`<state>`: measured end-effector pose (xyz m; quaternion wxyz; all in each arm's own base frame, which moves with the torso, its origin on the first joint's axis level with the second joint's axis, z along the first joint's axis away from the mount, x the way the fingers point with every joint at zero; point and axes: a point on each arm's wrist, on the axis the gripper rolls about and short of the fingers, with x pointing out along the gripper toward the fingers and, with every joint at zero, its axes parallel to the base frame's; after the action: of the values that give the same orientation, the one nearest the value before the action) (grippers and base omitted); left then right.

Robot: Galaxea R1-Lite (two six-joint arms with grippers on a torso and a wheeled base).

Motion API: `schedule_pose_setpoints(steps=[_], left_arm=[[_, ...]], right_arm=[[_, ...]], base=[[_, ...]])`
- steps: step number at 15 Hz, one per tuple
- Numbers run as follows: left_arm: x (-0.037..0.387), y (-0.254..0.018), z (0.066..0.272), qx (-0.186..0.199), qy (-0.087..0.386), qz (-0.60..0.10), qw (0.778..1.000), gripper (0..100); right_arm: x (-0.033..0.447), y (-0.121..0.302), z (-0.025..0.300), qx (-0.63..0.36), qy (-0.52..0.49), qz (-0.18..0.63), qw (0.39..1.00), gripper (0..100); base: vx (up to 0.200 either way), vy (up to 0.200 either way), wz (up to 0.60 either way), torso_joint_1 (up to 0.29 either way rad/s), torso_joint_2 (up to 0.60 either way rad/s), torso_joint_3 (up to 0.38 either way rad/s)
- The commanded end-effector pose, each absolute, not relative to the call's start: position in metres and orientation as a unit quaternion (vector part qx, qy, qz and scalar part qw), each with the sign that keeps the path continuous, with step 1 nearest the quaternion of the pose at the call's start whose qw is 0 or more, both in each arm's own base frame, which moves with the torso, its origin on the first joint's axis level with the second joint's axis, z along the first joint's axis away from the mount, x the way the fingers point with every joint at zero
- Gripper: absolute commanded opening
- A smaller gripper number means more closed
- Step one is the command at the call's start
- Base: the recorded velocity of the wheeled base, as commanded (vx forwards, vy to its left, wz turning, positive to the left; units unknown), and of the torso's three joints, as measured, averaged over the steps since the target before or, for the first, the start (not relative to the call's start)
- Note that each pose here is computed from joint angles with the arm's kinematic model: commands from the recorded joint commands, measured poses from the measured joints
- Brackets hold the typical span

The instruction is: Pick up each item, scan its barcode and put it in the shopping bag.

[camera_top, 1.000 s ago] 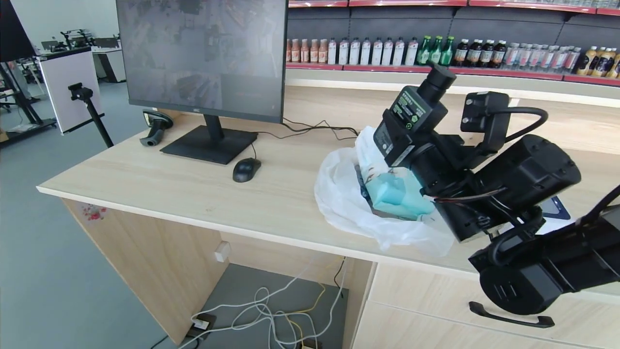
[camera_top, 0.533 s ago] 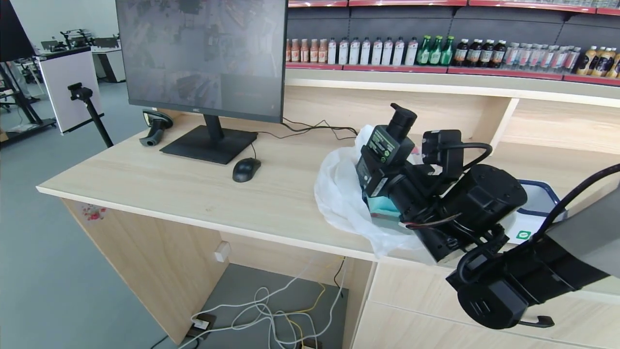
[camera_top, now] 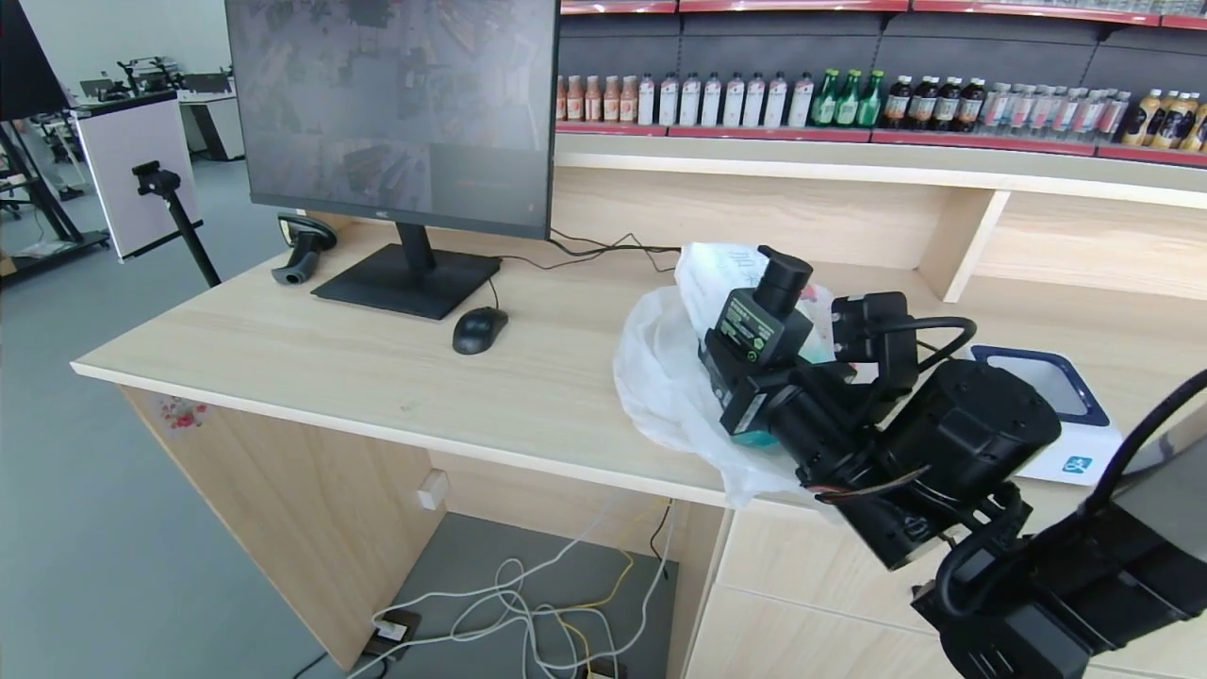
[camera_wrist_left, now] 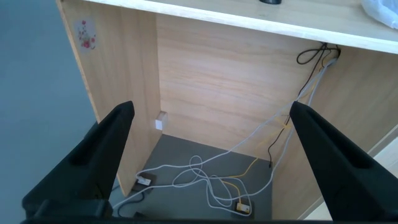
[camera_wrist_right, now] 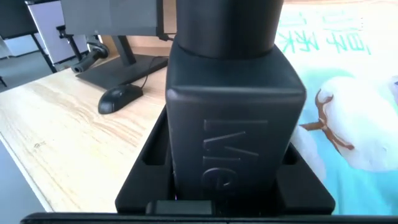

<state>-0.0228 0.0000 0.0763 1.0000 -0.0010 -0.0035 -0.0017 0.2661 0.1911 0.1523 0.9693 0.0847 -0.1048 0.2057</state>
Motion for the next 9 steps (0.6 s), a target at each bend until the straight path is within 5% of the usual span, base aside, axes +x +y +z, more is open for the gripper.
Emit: schedule_pose_setpoints(steps=[1, 9], left_arm=[[-0.023, 0.000, 0.076, 0.000, -0.004, -0.002, 1.000, 100], [-0.023, 0.000, 0.076, 0.002, -0.004, -0.002, 1.000, 100]], right_arm=[[0.250, 0.180, 0.164, 0.088, -0.113, 0.207, 0.968, 0], [0.248, 0.180, 0.137, 0.069, -0.063, 0.209, 0.973, 0]], base=[[0.000, 0.000, 0.00, 0.000, 0.00, 0.000], [0.000, 0.000, 0.00, 0.000, 0.00, 0.000]])
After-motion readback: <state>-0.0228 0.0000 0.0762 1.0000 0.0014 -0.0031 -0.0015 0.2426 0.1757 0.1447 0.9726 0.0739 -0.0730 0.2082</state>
